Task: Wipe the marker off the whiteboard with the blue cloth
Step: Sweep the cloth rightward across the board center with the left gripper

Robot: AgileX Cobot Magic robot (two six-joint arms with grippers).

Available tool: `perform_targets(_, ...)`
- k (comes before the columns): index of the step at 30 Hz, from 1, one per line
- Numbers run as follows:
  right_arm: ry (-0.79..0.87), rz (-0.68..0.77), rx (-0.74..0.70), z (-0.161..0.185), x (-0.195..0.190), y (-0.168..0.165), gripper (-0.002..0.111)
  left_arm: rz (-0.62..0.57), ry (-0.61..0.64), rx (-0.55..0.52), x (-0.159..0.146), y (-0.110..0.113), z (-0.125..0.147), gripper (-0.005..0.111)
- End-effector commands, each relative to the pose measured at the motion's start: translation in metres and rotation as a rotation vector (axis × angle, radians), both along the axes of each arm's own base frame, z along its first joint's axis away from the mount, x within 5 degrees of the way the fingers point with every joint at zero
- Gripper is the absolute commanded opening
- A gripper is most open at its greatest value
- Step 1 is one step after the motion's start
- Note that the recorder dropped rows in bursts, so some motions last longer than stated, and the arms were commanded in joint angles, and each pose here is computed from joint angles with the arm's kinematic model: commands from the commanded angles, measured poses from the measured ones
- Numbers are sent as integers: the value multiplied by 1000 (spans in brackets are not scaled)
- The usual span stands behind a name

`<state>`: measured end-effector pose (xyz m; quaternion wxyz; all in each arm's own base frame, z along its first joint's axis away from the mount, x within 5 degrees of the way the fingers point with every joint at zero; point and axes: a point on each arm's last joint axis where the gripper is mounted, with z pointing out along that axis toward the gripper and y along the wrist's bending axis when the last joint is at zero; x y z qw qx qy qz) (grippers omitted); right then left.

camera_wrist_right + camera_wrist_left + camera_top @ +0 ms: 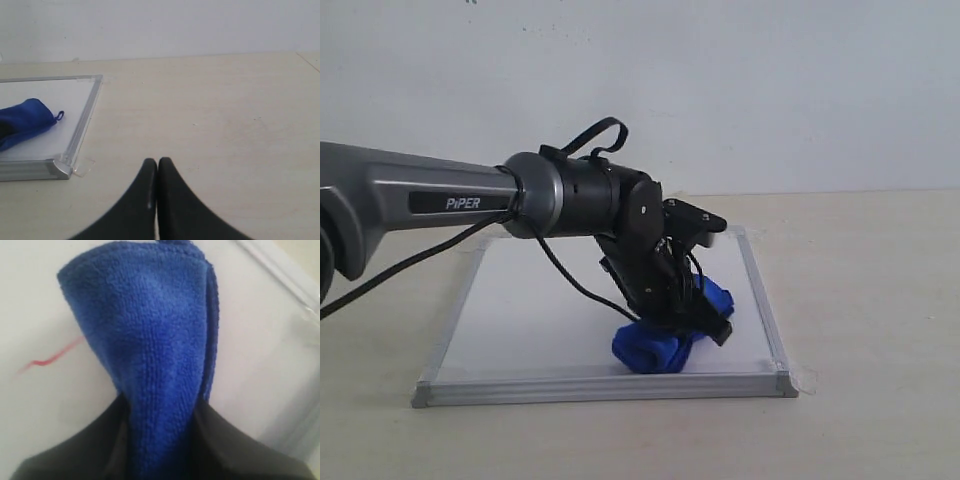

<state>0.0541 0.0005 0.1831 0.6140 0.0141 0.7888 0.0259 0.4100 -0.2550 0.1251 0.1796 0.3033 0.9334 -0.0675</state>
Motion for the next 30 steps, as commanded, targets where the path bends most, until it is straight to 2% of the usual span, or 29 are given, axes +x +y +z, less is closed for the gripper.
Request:
perform_targets(1,-15,-8,-8,1,0,-1,0,80,-44,168,24,24,-7,4)
perform_targets(5,-15,-8,-8,1,0,-1,0,167,-72,128,41,32,12,4)
perform_targets(8,-15,-8,-8,1,0,-1,0,190,-40,96,43,31,14,4)
perform_targets(12,-15,-8,-8,1,0,-1,0,61,22,39,27,1,6,4)
perform_targets(15,-15,-8,-8,1,0,-1,0,-46,-14,68,16,-22,-3,4)
perform_targets(17,-15,-8,-8,1,0,-1,0,2,-67,81,21,-22,-8,4)
perform_targets(20,-15,-8,-8,1,0,-1,0,104,-87,82,38,1,-13,4)
perform_targets(26,-15,-8,-8,1,0,-1,0,254,5,130,57,57,-19,4)
perform_targets(28,-15,-8,-8,1,0,-1,0,249,27,150,56,61,-18,4)
perform_targets(30,-15,-8,-8,1,0,-1,0,207,32,154,50,49,-19,4)
